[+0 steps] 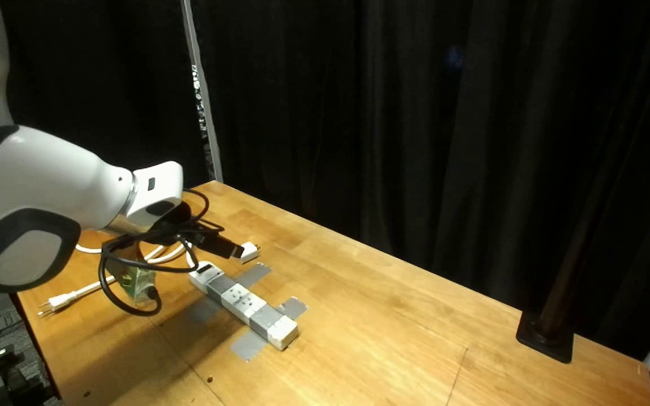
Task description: Plug the charger head into the adapter
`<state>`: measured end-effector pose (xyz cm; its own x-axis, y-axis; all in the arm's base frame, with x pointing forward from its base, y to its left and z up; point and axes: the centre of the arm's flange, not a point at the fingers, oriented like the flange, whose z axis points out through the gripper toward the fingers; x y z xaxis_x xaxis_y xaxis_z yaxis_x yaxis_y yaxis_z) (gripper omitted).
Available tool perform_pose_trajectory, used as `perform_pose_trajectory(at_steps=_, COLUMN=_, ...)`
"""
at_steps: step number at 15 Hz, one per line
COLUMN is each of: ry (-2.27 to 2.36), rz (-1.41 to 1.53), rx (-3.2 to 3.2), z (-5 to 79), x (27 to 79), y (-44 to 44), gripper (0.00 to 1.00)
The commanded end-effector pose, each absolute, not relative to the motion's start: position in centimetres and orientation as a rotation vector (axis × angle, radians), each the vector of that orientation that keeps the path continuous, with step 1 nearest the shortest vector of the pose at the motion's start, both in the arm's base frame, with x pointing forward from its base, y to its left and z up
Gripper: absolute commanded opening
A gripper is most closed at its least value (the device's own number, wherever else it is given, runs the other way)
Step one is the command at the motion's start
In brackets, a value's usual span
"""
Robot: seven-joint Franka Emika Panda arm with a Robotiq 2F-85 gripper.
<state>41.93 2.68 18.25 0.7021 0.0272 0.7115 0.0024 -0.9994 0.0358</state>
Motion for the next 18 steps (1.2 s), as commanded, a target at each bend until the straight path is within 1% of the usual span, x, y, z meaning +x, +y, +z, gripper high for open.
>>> perform_pose_trajectory(at_steps=1, ry=0.139, rz=1.307, rx=2.810, z=13.9, x=43.6, y=6.3, gripper=1.00)
perform_pose_trajectory(at_steps=7, ry=0.400, rz=1.400, rx=2.657, z=14.1, x=45.2, y=10.7, gripper=1.00)
perform_pose_trajectory(at_steps=14, ry=0.234, rz=1.302, rx=2.752, z=12.7, x=49.8, y=9.9, gripper=1.00)
perform_pose_trajectory(at_steps=18, ry=0.132, rz=1.287, rx=2.775, z=11.1, x=51.2, y=8.5, gripper=1.00)
